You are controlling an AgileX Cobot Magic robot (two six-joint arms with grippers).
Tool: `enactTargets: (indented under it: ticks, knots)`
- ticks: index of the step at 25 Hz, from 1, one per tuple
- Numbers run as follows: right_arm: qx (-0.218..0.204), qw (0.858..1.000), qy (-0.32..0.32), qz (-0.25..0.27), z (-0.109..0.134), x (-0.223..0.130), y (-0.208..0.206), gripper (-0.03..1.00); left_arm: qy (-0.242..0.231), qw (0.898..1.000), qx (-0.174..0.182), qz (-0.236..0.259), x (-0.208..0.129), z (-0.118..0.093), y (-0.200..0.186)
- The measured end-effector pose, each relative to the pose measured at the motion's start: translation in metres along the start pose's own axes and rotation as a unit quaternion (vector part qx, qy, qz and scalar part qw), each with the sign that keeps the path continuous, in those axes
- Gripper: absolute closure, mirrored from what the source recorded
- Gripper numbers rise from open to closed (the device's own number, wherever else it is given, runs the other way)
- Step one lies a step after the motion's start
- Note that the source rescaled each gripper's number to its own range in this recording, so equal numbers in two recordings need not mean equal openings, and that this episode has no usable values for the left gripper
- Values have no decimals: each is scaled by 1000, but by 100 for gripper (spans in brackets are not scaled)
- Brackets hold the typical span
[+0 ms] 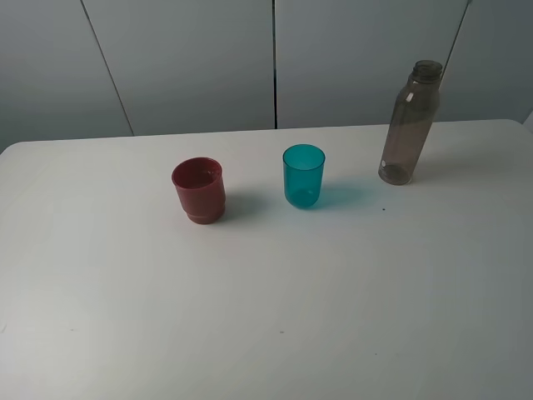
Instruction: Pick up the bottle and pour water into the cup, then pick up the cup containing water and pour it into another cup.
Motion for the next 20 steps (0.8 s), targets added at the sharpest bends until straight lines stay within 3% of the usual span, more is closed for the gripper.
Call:
enactTargets:
  ticks: [20]
  knots:
    - [1, 1000, 0, 0, 0, 0, 0, -3, 0, 1000, 0, 0, 0, 0, 0]
Point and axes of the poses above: a point on each arm's last joint axis where the gripper is mounted, y pointing out along that axis toward the gripper, z along the wrist's bending axis when the last joint is at zero, x = y × z, the point moved 5 cm from there along y, pointing out along that axis toward the gripper, and after that the axes turned 11 degrees about -y, right-handed, at the moved point
